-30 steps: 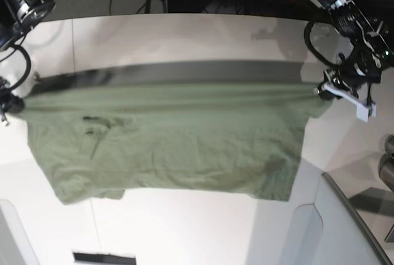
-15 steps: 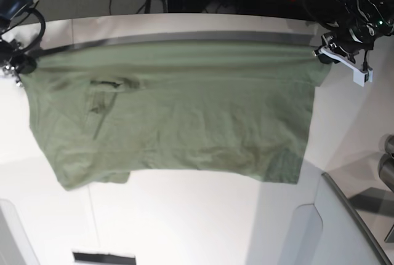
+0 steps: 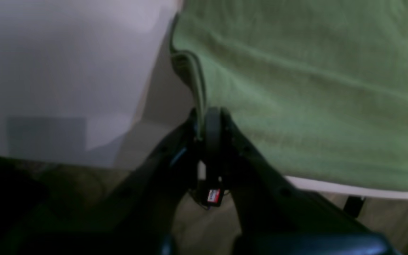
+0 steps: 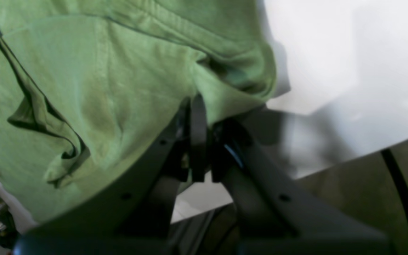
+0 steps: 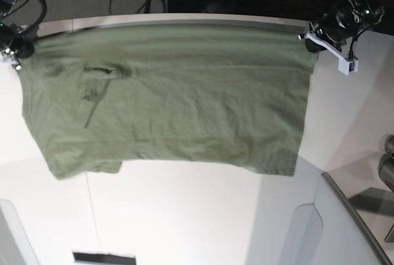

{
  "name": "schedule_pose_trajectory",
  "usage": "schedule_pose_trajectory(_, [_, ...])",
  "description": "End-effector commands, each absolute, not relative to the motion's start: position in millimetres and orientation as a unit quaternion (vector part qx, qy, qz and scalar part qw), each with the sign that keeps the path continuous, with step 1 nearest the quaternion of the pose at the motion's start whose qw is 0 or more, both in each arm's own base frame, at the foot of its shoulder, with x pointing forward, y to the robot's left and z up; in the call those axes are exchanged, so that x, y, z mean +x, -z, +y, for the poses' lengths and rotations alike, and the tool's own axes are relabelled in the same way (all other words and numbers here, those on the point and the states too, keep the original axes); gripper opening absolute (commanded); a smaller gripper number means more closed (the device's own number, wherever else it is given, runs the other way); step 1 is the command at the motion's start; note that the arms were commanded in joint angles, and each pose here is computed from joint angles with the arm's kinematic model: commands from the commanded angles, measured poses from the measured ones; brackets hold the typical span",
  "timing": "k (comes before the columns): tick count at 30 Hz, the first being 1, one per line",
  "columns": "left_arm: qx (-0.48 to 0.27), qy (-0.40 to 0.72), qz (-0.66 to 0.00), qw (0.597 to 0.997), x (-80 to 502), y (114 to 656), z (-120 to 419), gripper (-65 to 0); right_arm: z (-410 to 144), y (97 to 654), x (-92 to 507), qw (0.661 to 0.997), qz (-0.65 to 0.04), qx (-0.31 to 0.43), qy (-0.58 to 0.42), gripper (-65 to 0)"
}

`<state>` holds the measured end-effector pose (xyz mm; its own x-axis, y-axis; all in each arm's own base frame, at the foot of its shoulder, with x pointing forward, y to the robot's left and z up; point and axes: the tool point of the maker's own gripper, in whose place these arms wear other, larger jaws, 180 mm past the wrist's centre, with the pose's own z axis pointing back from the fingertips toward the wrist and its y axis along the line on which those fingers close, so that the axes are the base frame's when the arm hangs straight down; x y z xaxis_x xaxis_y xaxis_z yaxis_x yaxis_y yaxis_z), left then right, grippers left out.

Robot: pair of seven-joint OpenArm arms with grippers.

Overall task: Layout the t-shirt on the table in an organized manner, then fold the t-shirt properly
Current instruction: 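Lift the shoulder edge with both grippers and pull it toward the robot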

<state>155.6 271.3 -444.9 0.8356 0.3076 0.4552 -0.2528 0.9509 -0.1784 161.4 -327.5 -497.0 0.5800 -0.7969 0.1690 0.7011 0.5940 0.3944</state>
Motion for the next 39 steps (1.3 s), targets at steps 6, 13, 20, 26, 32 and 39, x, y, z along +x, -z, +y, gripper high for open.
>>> schedule_pose_trajectory(6, [-0.042,-0.146,-0.265,0.952,162,436,282,-65.0,-342,491,157,0.879,-0.179,0.122,0.424,-65.0])
schedule_pose_trajectory(13, [-0.042,-0.145,-0.264,0.953,161,436,282,-65.0,-343,492,154,0.879,-0.178,0.121,0.426,-65.0])
schedule_pose_trajectory(20, [-0.039,-0.146,-0.254,0.955,151,439,283,-65.0,-346,488,150,0.883,-0.180,0.111,0.419,-65.0])
schedule_pose_trajectory(26, [-0.040,-0.146,-0.253,0.956,151,440,282,-65.0,-340,486,155,0.883,-0.185,0.114,0.415,-65.0])
schedule_pose_trajectory(32, [-0.040,-0.146,-0.252,0.956,150,440,282,-65.0,-339,487,153,0.882,-0.183,0.115,0.418,-64.8])
schedule_pose_trajectory(39, [-0.039,-0.147,-0.251,0.956,149,440,283,-56.1,-341,486,154,0.881,-0.185,0.114,0.421,-55.8])
